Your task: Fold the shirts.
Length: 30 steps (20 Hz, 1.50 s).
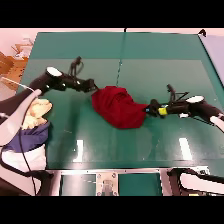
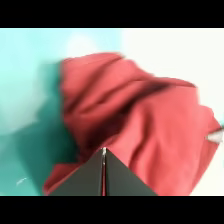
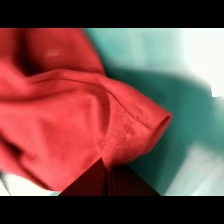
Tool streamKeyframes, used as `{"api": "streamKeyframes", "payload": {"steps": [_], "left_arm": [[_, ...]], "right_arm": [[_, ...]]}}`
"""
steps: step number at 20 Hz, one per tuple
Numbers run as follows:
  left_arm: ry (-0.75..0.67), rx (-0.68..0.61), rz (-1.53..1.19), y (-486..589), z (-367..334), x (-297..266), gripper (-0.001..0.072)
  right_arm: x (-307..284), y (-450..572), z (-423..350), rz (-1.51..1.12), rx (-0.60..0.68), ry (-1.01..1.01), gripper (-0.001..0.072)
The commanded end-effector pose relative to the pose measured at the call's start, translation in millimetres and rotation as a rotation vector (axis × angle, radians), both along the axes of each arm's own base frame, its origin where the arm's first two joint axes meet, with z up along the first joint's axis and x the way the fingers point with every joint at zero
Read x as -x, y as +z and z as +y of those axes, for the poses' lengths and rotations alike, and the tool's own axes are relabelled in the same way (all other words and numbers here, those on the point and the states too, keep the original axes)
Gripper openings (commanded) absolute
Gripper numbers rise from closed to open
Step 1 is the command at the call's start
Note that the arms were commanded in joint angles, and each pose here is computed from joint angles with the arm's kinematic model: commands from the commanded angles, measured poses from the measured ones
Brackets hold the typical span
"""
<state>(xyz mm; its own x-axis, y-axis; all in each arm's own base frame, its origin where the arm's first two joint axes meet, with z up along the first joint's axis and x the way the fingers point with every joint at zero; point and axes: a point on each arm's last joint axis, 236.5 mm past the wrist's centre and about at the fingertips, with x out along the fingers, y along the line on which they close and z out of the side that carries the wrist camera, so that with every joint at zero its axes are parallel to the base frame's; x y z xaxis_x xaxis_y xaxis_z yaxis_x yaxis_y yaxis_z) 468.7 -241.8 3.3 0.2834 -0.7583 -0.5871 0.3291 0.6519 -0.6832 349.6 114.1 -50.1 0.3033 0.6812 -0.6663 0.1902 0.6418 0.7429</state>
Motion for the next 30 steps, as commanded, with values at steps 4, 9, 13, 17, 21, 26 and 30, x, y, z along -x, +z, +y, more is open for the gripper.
{"api": "streamKeyframes", "payload": {"steps": [4, 9, 13, 17, 21, 26, 30], "left_arm": [[0.083, 0.023, -0.318, 178.0, 53.1, 3.9, 0.0019], [0.115, 0.055, -0.645, 325.1, 64.9, 85.4, 0.0019], [0.063, 0.026, -0.524, 306.2, 61.6, 124.4, 0.0019], [0.074, 0.007, -0.305, 207.2, 63.5, 120.2, 0.0020], [0.084, -0.026, -0.143, 118.7, 67.8, 132.4, 0.0021], [0.057, -0.107, -0.087, 79.5, 77.4, 145.6, 0.0622], [0.037, -0.174, -0.076, 65.7, 86.4, 150.5, 0.0611]], "right_arm": [[-10.3, 161.3, -62.6, -0.357, 0.027, -0.098, 0.0017], [20.7, 327.6, -65.7, -0.761, 0.170, -0.149, 0.0017], [42.2, 348.4, -49.9, -0.784, 0.157, -0.147, 0.0017], [40.0, 300.6, -0.8, -0.682, 0.033, -0.059, 0.0017], [35.3, 245.2, 106.3, -0.636, -0.105, 0.027, 0.0017], [51.7, 137.8, 212.8, -0.475, -0.051, 0.210, 0.0368], [36.0, 150.4, 157.0, -0.433, -0.047, 0.166, 0.0372]]}}
